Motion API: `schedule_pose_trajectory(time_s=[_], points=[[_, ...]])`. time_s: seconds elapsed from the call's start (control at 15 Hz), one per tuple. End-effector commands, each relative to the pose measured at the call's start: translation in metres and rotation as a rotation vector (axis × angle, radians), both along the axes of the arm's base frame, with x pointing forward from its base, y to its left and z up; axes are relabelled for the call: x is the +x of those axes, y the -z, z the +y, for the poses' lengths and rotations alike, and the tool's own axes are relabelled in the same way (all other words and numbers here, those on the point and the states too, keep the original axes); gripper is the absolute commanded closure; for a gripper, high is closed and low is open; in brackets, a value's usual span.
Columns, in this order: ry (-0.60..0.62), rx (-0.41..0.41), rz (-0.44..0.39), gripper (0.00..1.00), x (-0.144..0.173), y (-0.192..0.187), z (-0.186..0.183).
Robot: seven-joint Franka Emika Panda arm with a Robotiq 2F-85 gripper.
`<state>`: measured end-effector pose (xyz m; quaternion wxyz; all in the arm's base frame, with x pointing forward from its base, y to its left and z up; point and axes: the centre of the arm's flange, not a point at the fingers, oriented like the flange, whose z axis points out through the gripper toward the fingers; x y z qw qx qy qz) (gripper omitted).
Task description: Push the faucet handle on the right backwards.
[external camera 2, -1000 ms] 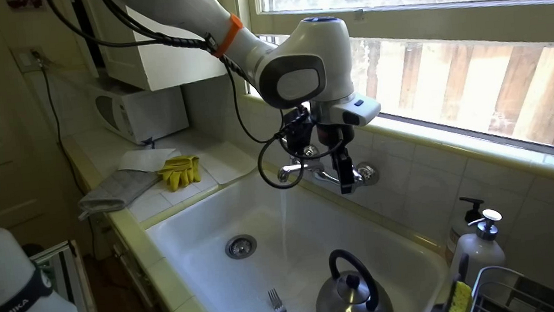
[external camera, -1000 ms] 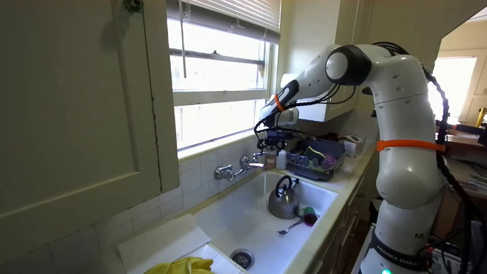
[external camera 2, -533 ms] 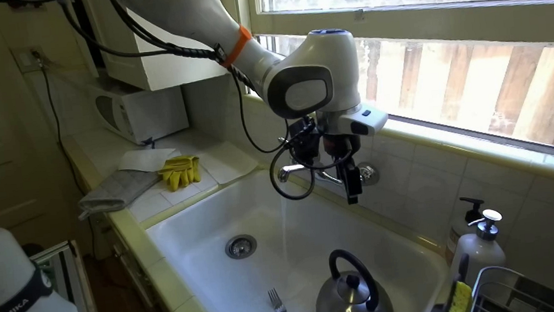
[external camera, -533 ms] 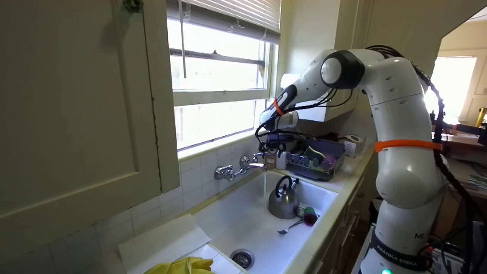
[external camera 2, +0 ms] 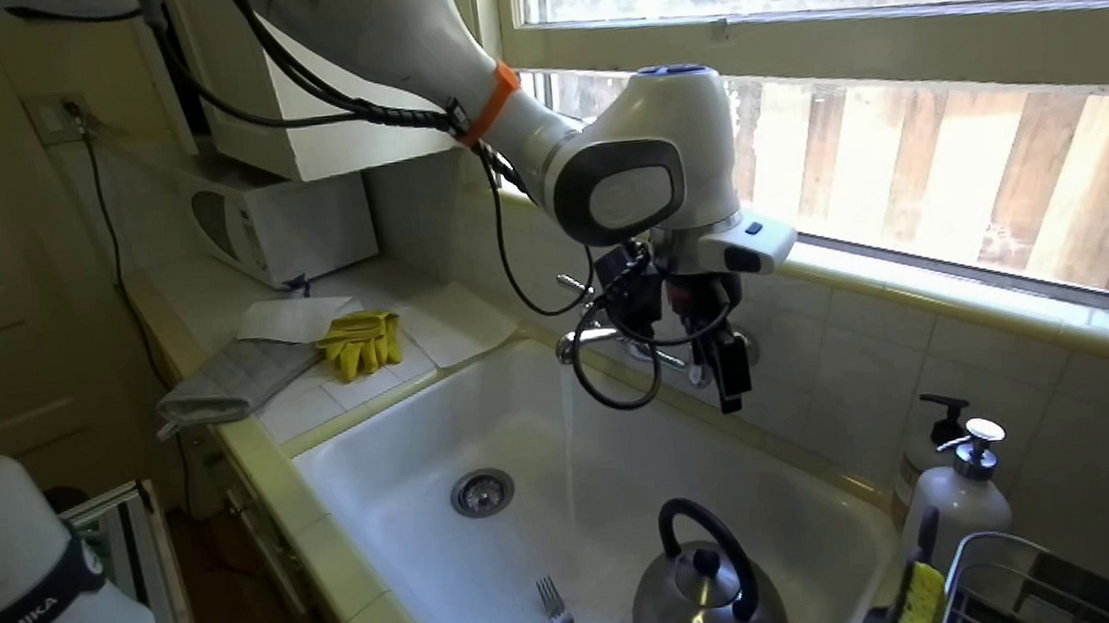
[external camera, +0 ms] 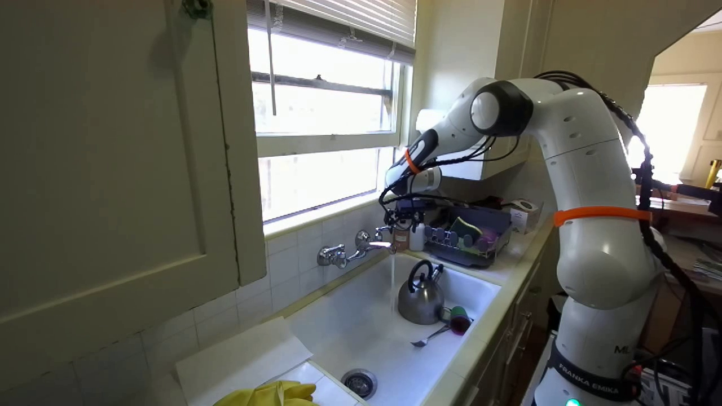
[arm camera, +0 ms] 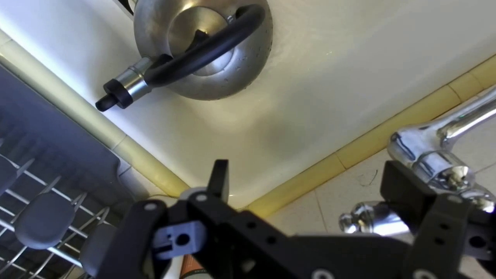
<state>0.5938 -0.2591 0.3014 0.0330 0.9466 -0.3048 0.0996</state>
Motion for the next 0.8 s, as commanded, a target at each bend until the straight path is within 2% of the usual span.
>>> schedule_pose_trajectory(time_s=[0.0, 0.4, 0.73], points=[[-0.026, -0.038, -0.021, 0.00, 0.021, 0.008, -0.019], [-0.092, -0.055, -0.052, 0.00, 0.045, 0.008, -0.023], [-0.110, -0.045, -0.059, 0.00, 0.053, 0.008, -0.024]])
